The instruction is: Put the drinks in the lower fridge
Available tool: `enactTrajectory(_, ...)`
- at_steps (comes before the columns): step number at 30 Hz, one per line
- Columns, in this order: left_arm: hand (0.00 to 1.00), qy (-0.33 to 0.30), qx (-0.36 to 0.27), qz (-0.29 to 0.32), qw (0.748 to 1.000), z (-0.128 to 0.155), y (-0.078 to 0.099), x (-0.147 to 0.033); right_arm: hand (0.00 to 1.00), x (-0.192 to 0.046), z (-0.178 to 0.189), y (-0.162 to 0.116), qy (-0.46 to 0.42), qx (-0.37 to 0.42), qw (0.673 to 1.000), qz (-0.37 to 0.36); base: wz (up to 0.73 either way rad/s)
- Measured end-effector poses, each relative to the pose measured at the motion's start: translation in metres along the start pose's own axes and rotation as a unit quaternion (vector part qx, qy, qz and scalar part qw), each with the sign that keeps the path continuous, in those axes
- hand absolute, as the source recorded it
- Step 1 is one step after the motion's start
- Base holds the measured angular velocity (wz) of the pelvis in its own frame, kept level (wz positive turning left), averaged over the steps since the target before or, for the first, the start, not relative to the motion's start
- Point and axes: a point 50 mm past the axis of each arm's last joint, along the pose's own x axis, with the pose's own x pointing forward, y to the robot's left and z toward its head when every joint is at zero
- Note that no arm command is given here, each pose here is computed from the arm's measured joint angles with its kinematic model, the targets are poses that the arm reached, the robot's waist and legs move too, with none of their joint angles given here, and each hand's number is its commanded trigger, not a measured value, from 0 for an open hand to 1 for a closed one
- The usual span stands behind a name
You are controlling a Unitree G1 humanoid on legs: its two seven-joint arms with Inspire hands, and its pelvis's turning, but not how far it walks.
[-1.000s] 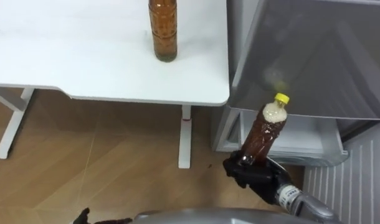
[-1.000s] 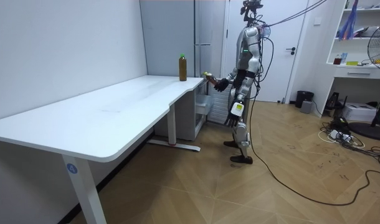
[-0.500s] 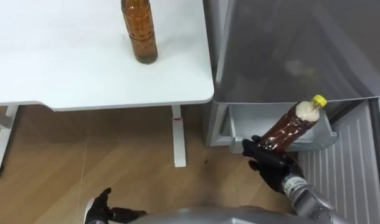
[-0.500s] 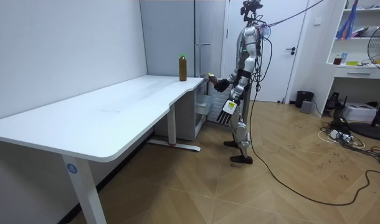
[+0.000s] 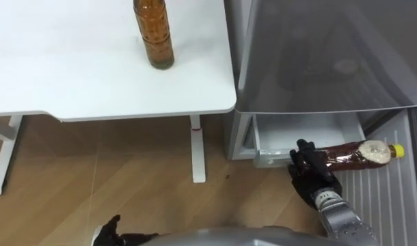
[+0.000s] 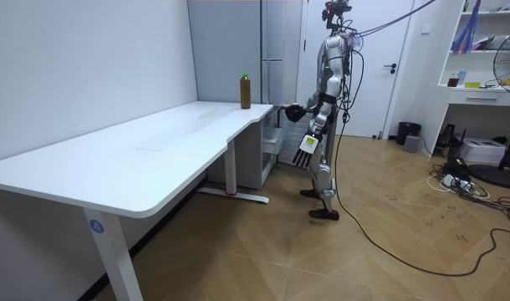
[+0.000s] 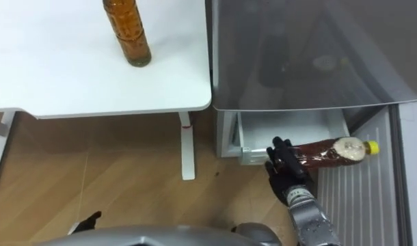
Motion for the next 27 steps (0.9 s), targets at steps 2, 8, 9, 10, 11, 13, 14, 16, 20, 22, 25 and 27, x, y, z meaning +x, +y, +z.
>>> enactTrajectory(2,0.0,0.009,0.005,0.0,1.0,-0.004,0.0,0.0,1.0,0.0,0.001,0.0,-0.003,0.016,1.0,0.0,0.0)
enactTrajectory(8,0.0,0.05,0.05,-0.003,0.997,-0.022,-0.001,-0.005,1.0,0.0,0.003,0.0,-0.008,0.058,0.998,-0.002,0.05)
enactTrajectory(9,0.0,0.059,0.06,-0.004,0.996,-0.026,-0.001,-0.005,1.0,0.0,0.003,-0.001,-0.009,0.063,0.998,-0.004,0.08)
enactTrajectory(10,0.0,0.067,0.073,-0.007,0.995,-0.03,-0.002,-0.007,1.0,0.002,0.003,-0.001,-0.008,0.068,0.998,-0.006,0.06)
enactTrajectory(11,0.0,0.071,0.078,-0.009,0.994,-0.032,-0.002,-0.007,1.0,0.003,0.003,-0.001,-0.008,0.071,0.997,-0.008,0.04)
enactTrajectory(13,0.0,0.083,0.09,-0.02,0.992,-0.037,-0.005,-0.009,1.0,0.005,0.005,0.0,-0.011,0.079,0.997,-0.01,0.06)
enactTrajectory(14,0.0,0.084,0.091,-0.023,0.992,-0.038,-0.005,-0.01,1.0,0.006,0.006,0.001,-0.011,0.079,0.997,-0.01,0.09)
enactTrajectory(16,0.0,0.093,0.096,-0.034,0.99,-0.04,-0.006,-0.01,1.0,0.006,0.009,0.001,-0.014,0.081,0.997,-0.007,0.06)
enactTrajectory(20,0.0,0.098,0.101,-0.049,0.989,-0.043,-0.006,-0.011,1.0,0.007,0.013,0.0,-0.022,0.088,0.996,-0.001,0.01)
enactTrajectory(22,0.0,0.096,0.1,-0.057,0.989,-0.041,-0.007,-0.011,1.0,0.009,0.016,0.002,-0.024,0.081,0.996,0.001,0.0)
enactTrajectory(25,0.0,0.087,0.1,-0.064,0.989,-0.034,-0.007,-0.008,1.0,0.017,0.024,0.011,-0.03,0.077,0.997,0.0,0.05)
enactTrajectory(27,0.0,0.076,0.102,-0.062,0.99,-0.024,-0.007,-0.005,1.0,0.023,0.03,0.019,-0.036,0.074,0.997,0.0,0.16)
